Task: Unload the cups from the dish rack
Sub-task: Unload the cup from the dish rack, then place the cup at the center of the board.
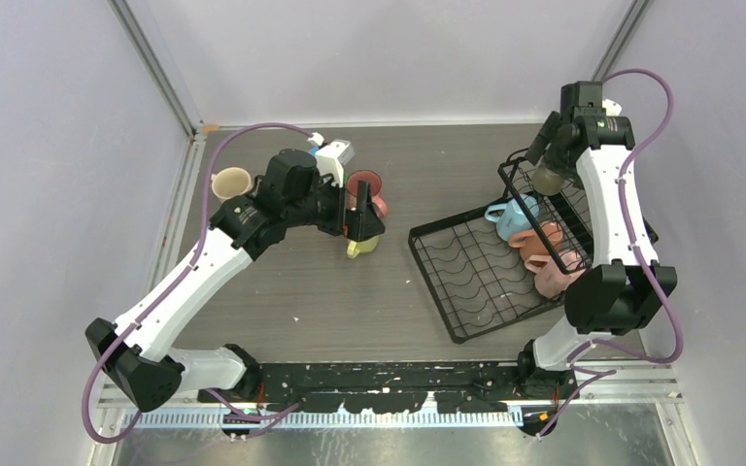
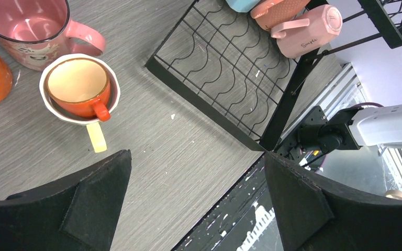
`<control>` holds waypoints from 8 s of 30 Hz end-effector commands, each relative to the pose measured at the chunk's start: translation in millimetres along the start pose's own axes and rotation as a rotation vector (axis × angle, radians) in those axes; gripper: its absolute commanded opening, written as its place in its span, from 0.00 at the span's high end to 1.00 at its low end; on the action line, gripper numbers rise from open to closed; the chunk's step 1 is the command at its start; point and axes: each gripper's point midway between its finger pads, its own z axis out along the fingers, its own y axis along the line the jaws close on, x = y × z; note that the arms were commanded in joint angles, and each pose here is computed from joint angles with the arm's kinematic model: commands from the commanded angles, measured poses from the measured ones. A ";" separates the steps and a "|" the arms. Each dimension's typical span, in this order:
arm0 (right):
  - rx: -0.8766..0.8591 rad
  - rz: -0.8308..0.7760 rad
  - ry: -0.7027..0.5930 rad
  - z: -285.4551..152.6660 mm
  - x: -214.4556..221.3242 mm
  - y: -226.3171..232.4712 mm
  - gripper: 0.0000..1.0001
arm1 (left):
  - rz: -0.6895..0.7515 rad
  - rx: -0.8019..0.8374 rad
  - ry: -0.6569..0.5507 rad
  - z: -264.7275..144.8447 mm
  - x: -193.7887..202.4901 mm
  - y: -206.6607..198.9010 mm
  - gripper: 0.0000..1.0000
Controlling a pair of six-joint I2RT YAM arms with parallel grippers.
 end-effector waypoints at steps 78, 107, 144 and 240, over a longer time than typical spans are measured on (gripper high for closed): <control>-1.009 0.122 0.101 -225.0 43.5 186.6 0.60 | -0.258 0.371 -0.452 -24.9 -98.7 -47.1 0.01; -1.254 0.187 0.347 -249.3 88.9 242.0 0.60 | -0.343 0.624 -0.478 -8.5 -127.1 -70.0 0.40; -1.299 0.192 0.400 -253.4 104.1 245.3 0.05 | -0.333 0.656 -0.501 0.6 -136.6 -69.9 1.00; -0.851 0.017 -0.016 -215.8 90.6 120.5 0.00 | -0.326 -0.836 0.014 43.6 -27.9 330.5 1.00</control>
